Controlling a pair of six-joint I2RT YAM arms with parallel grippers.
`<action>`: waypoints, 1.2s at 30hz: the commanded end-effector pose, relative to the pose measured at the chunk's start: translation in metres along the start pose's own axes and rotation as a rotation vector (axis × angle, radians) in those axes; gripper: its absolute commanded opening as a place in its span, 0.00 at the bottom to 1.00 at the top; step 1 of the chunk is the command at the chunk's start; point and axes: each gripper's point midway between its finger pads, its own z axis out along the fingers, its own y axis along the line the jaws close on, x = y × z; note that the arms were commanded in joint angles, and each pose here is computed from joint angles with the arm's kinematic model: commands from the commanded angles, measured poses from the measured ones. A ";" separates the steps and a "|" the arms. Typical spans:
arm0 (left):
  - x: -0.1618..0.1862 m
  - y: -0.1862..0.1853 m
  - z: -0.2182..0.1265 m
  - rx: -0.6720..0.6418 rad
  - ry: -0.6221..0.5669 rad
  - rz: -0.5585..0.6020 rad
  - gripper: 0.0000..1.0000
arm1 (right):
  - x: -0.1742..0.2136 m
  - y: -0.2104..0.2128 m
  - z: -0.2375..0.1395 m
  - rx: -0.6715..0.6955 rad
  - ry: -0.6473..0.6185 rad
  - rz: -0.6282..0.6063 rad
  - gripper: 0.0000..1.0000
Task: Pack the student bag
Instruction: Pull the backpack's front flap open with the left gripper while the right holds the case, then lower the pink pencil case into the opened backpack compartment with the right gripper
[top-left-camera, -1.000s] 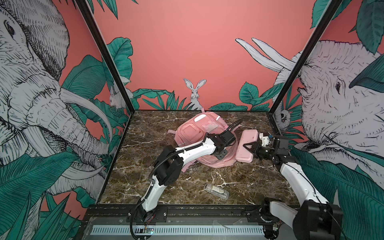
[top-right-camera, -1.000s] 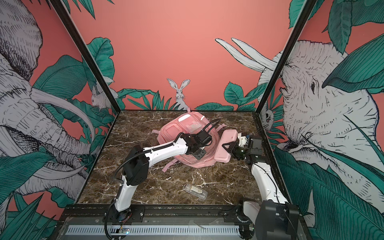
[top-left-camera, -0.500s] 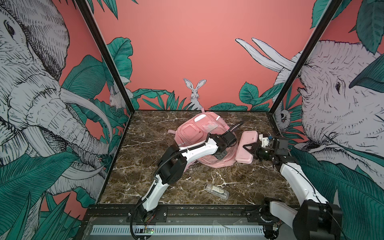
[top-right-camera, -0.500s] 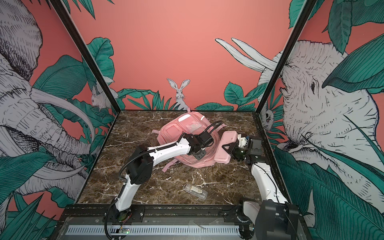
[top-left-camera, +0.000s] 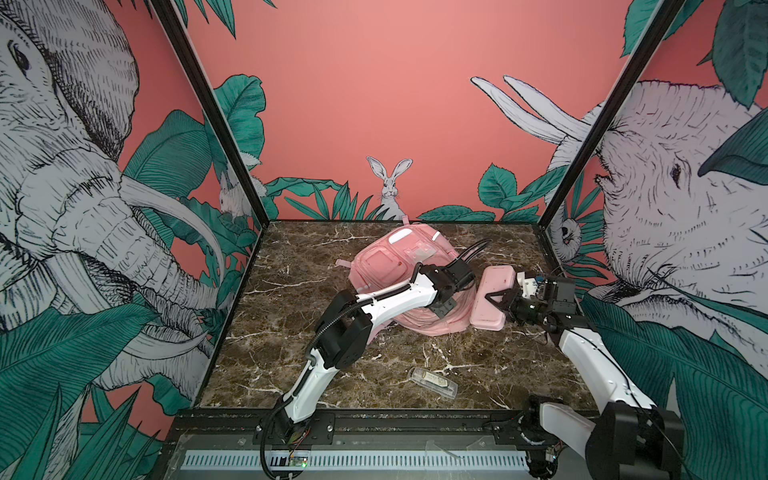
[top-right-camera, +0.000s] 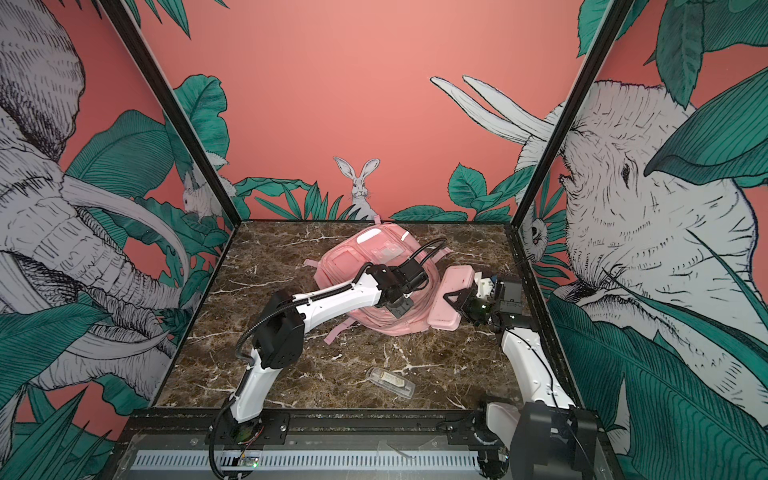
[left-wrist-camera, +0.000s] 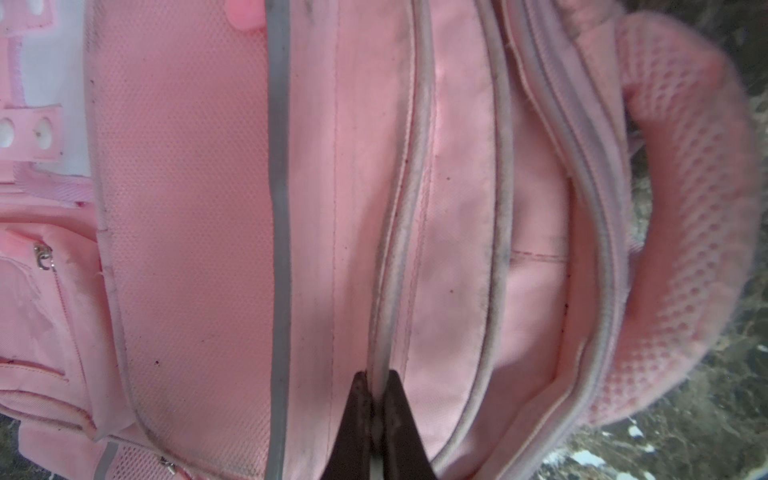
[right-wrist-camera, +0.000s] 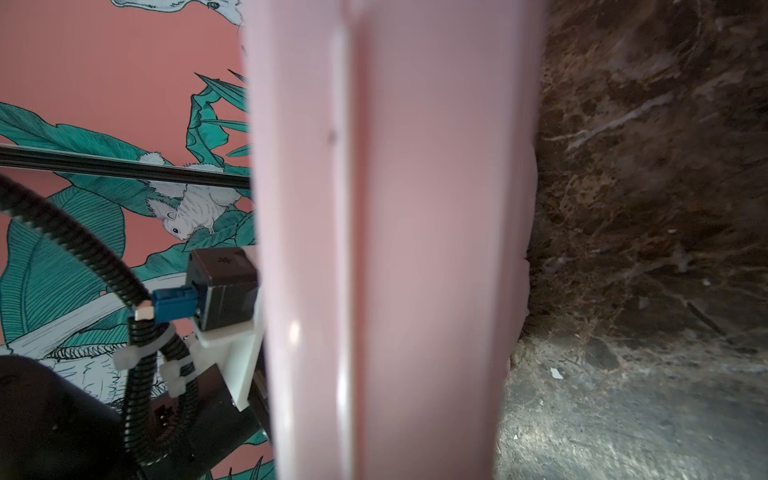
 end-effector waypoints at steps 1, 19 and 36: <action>-0.036 0.022 -0.060 0.043 -0.153 -0.075 0.00 | -0.006 0.013 -0.004 -0.046 -0.029 -0.049 0.17; -0.079 0.066 -0.165 0.321 -0.447 -0.324 0.00 | -0.011 0.022 0.015 -0.128 -0.057 -0.003 0.17; -0.093 0.072 -0.182 0.403 -0.511 -0.405 0.00 | -0.025 0.076 0.119 -0.238 -0.031 0.013 0.17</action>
